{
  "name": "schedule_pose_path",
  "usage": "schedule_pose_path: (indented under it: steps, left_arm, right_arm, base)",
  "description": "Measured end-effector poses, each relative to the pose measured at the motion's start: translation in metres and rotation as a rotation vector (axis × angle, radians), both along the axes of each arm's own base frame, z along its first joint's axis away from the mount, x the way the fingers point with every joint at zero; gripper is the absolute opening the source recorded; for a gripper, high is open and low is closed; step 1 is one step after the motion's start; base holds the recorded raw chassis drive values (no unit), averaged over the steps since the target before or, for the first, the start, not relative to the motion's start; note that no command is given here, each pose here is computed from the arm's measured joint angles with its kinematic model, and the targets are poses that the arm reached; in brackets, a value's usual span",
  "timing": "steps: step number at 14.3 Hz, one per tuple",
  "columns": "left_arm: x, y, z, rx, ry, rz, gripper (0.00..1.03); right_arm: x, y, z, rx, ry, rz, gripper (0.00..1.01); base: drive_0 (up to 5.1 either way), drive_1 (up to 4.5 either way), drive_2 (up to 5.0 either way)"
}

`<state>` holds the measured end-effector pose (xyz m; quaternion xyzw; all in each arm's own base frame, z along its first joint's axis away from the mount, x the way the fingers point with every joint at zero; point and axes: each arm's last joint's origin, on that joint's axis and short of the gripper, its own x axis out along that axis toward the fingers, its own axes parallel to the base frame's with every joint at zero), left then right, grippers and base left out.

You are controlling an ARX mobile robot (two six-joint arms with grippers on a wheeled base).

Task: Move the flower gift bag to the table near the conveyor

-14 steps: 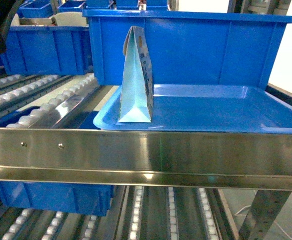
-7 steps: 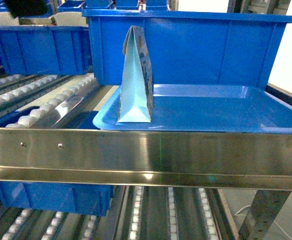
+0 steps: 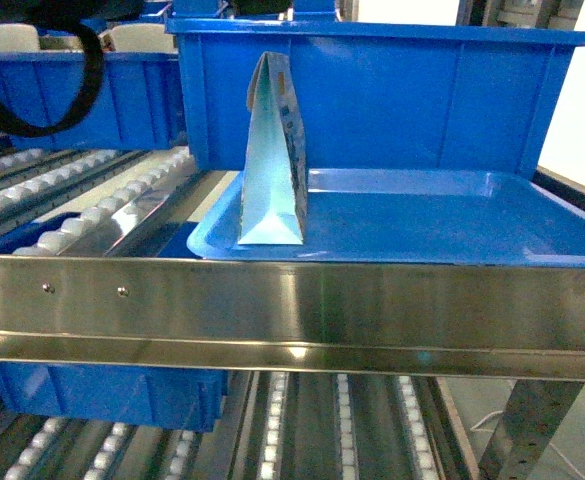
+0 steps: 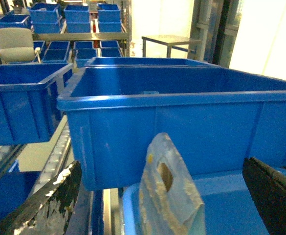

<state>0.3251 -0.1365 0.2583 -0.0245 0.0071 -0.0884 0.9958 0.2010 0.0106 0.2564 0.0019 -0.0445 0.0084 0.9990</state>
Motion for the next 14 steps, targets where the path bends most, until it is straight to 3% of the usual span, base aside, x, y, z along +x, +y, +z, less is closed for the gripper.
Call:
schedule_pose_path:
  steps: [1,3,5,7,14]
  left_arm:
    - [0.004,-0.013,-0.003,0.015,0.014,-0.021,0.98]
    - [0.012,-0.026,-0.009,0.036,0.046,-0.007,0.98]
    - [0.024,-0.022,-0.021,0.050,0.072,0.042,0.98]
    - [0.037,-0.019,-0.029,0.056,0.086,0.058,0.98]
    - [0.061,-0.029,-0.032,0.047,0.095,0.016,0.98]
  right_arm:
    - [0.000,0.000,0.000,0.000,0.000,0.000,0.03]
    - [0.000,0.000,0.000,0.000,0.000,0.000,0.03]
    - [0.000,0.000,0.000,0.000,0.000,0.000,0.03]
    - [0.000,0.000,0.000,0.000,0.000,0.000,0.03]
    - [0.000,0.000,0.000,0.000,0.000,0.000,0.03]
  base:
    - [0.0,0.00,0.0]
    - [0.0,0.00,0.0]
    - [0.0,0.00,0.0]
    - [0.0,0.00,0.0]
    - [0.0,0.00,0.0]
